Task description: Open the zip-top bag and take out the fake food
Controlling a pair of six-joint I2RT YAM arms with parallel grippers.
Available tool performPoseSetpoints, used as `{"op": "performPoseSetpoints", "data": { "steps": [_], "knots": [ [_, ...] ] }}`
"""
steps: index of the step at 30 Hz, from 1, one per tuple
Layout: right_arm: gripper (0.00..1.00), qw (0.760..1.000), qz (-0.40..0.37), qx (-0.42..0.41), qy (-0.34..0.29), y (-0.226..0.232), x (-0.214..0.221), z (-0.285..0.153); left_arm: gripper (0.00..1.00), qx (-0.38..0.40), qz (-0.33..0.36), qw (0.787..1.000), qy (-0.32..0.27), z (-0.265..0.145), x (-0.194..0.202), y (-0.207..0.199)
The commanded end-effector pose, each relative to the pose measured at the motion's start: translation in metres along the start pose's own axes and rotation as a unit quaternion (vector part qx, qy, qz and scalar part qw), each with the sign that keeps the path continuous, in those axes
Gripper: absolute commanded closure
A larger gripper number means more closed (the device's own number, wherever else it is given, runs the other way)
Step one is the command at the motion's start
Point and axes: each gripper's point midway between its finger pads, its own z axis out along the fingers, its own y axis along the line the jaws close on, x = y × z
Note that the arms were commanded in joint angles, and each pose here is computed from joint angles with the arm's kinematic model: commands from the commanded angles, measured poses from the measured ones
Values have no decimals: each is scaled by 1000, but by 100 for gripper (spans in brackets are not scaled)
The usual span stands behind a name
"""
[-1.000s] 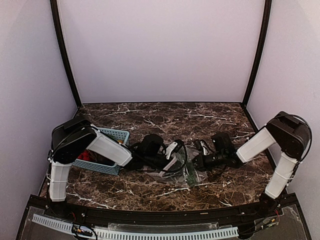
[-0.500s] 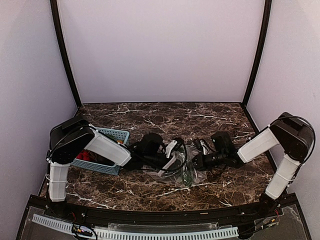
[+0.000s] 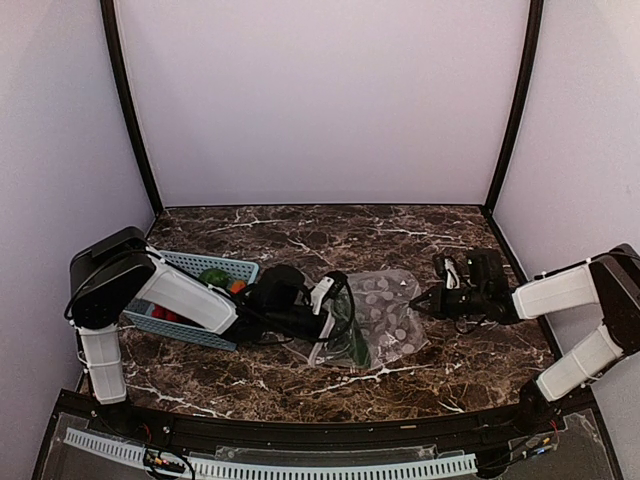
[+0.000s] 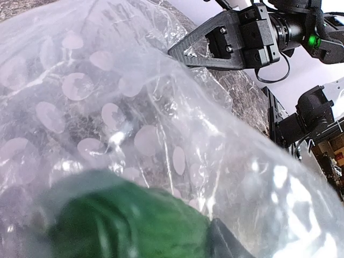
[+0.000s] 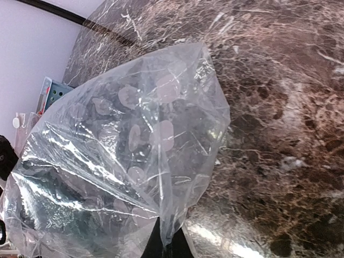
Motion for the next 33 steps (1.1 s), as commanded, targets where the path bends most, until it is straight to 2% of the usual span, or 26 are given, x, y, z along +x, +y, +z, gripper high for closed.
{"op": "performPoseSetpoints", "data": {
  "steps": [1, 25, 29, 33],
  "knots": [
    [100, 999, 7, 38, -21, -21, -3, -12, 55, -7, -18, 1000, -12, -15, 3, 3],
    [100, 988, 61, 106, -96, -62, -14, -54, 56, -14, -72, 992, -104, -67, -6, 19],
    [100, 986, 64, 111, -103, -65, -16, -59, 57, -10, -84, 988, -129, -77, -13, 22],
    [100, 986, 64, 114, -108, -67, -17, -62, 58, -6, -68, 986, -153, -90, -28, 13]
  ]
}}
